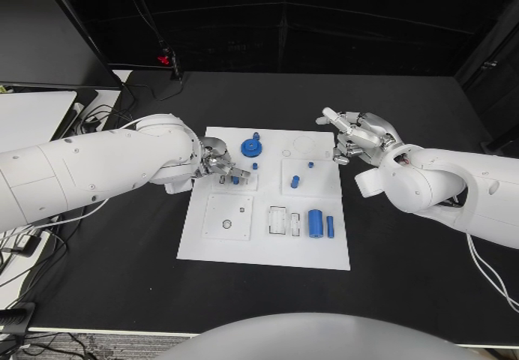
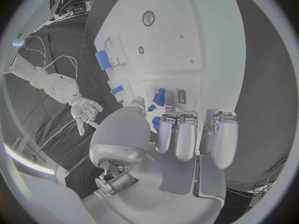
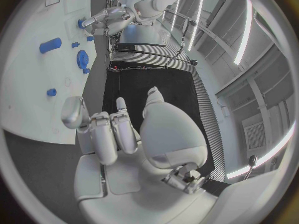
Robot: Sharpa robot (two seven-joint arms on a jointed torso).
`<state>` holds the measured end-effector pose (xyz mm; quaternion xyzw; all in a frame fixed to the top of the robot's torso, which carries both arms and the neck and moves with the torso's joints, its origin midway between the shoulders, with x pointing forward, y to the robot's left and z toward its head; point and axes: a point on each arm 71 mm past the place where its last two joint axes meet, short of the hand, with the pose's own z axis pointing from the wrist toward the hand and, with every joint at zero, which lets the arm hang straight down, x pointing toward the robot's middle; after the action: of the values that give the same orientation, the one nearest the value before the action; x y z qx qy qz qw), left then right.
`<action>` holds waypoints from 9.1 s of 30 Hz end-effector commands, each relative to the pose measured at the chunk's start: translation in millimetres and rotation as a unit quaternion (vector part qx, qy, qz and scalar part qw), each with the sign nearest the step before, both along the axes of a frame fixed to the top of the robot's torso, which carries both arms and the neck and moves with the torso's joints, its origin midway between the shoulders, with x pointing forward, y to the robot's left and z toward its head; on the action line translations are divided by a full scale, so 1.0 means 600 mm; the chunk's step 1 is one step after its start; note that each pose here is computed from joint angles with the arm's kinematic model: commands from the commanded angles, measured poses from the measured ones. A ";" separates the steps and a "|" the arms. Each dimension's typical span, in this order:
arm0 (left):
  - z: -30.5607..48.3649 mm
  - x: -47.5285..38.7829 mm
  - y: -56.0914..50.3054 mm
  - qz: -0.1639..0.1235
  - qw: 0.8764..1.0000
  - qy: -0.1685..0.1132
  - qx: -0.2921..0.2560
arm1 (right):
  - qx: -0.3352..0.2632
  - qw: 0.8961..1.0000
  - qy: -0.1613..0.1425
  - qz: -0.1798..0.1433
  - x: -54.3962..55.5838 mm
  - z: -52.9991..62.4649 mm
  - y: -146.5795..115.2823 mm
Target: Assemble the parts on the task board
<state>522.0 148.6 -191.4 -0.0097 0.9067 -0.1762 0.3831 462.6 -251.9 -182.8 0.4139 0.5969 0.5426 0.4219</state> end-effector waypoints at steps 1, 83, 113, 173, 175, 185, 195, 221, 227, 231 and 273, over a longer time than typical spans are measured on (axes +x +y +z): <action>-0.001 -0.001 0.005 0.003 1.000 0.003 0.009 | 0.003 1.000 -0.001 0.002 0.000 0.001 0.002; 0.023 0.037 -0.031 -0.037 0.996 0.044 0.068 | 0.001 1.000 0.009 0.005 0.001 -0.008 0.009; 0.025 0.039 -0.035 -0.040 0.997 0.035 0.053 | 0.000 1.000 0.010 0.003 0.001 -0.008 0.008; 0.033 0.001 0.019 0.104 0.992 -0.017 -0.065 | -0.002 1.000 0.011 -0.002 0.003 -0.013 0.001; 0.032 0.000 0.020 0.107 0.992 -0.018 -0.065 | -0.002 1.000 0.011 -0.002 0.002 -0.012 0.000; 0.020 -0.003 0.024 0.111 0.992 -0.006 -0.057 | -0.001 1.000 0.010 -0.001 0.000 -0.012 0.001; 0.009 -0.009 0.023 0.110 0.992 0.000 -0.057 | -0.001 1.000 0.010 -0.001 0.000 -0.011 0.000; 0.001 -0.010 0.016 0.107 0.993 0.010 -0.047 | 0.004 1.000 0.012 0.000 0.000 -0.012 0.002; 0.001 -0.010 0.017 0.107 0.993 0.012 -0.046 | 0.004 1.000 0.012 0.001 0.000 -0.012 0.003; -0.001 -0.011 0.017 0.105 0.993 0.014 -0.045 | 0.004 1.000 0.012 0.001 0.000 -0.012 0.002; -0.006 -0.012 0.009 0.082 0.996 0.018 -0.025 | 0.005 1.000 0.012 0.002 0.000 -0.012 0.003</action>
<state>516.1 152.6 -192.6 -0.1087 0.8997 -0.1819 0.3817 462.9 -251.3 -191.5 0.4245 0.6026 0.5347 0.4133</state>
